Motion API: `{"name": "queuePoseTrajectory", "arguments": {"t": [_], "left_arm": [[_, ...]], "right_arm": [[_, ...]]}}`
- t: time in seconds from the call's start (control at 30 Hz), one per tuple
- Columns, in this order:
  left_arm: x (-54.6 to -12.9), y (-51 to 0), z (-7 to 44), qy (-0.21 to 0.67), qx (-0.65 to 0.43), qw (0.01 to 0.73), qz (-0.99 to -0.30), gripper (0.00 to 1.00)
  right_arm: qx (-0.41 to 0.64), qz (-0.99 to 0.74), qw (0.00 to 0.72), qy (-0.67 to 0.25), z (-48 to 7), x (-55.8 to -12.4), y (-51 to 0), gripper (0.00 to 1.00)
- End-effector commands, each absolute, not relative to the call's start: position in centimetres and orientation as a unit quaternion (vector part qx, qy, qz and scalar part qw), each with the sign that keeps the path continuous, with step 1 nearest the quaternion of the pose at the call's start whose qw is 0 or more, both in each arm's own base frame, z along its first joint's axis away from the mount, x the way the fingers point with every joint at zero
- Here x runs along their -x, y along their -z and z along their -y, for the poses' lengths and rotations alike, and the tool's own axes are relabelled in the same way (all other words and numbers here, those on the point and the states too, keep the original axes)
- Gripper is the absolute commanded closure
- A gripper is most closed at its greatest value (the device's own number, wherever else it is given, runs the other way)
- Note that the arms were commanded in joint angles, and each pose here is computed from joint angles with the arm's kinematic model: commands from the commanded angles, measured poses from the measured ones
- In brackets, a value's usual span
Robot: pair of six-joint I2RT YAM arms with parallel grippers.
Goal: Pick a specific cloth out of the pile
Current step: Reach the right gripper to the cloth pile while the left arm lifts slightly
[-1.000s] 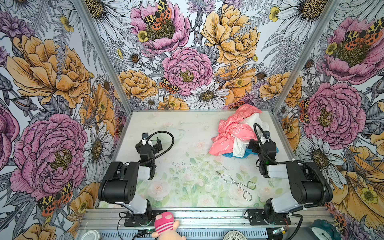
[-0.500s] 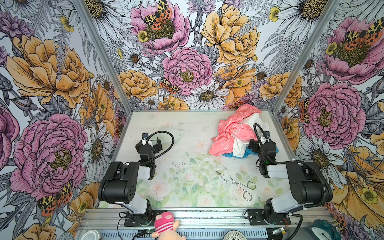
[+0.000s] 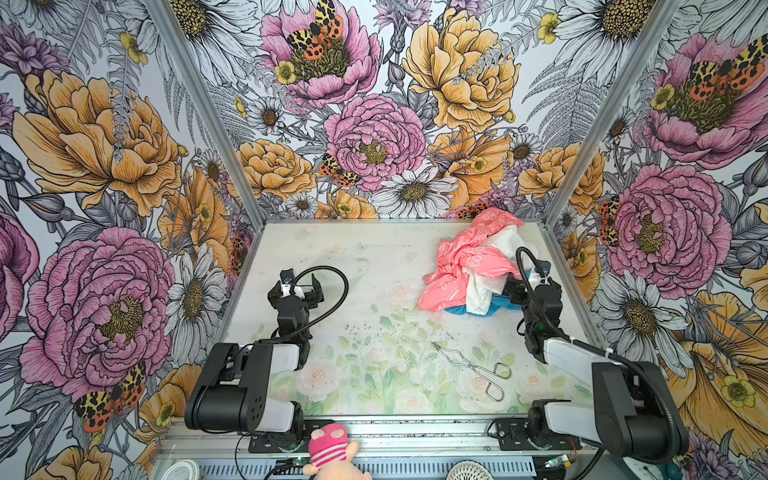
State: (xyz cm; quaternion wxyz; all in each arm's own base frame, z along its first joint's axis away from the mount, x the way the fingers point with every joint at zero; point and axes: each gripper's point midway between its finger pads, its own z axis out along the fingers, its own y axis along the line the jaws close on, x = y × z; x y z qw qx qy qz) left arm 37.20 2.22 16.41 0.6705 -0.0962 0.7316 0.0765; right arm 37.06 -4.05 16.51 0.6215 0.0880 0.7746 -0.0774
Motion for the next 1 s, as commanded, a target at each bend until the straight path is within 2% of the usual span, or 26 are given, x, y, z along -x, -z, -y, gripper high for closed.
{"name": "queuePoseTrajectory", "arguments": {"t": [0.0,0.23,0.47,0.7,0.97], "left_arm": [[-36.4,-18.5,-2.0,-0.100,0.104,0.666,-0.732,0.01],[-33.7,-23.6,0.8,-0.026,0.116,0.685,-0.719,0.01],[-31.3,-27.7,4.7,0.086,0.077,0.691,-0.714,0.01],[-29.8,-29.6,8.3,0.178,0.018,0.651,-0.738,0.01],[-28.4,-28.4,12.7,0.249,-0.079,0.573,-0.777,0.01]], "right_arm": [[-0.126,-0.789,0.596,0.077,4.7,-35.1,-16.7,0.01],[-0.168,-0.781,0.601,0.012,3.8,-31.6,-19.7,0.01],[-0.215,-0.790,0.567,-0.088,2.1,-30.3,-19.3,0.02],[-0.303,-0.800,0.480,-0.195,0.9,-30.3,-15.4,0.11],[-0.354,-0.803,0.435,-0.203,3.2,-30.7,-13.0,0.26]]}}
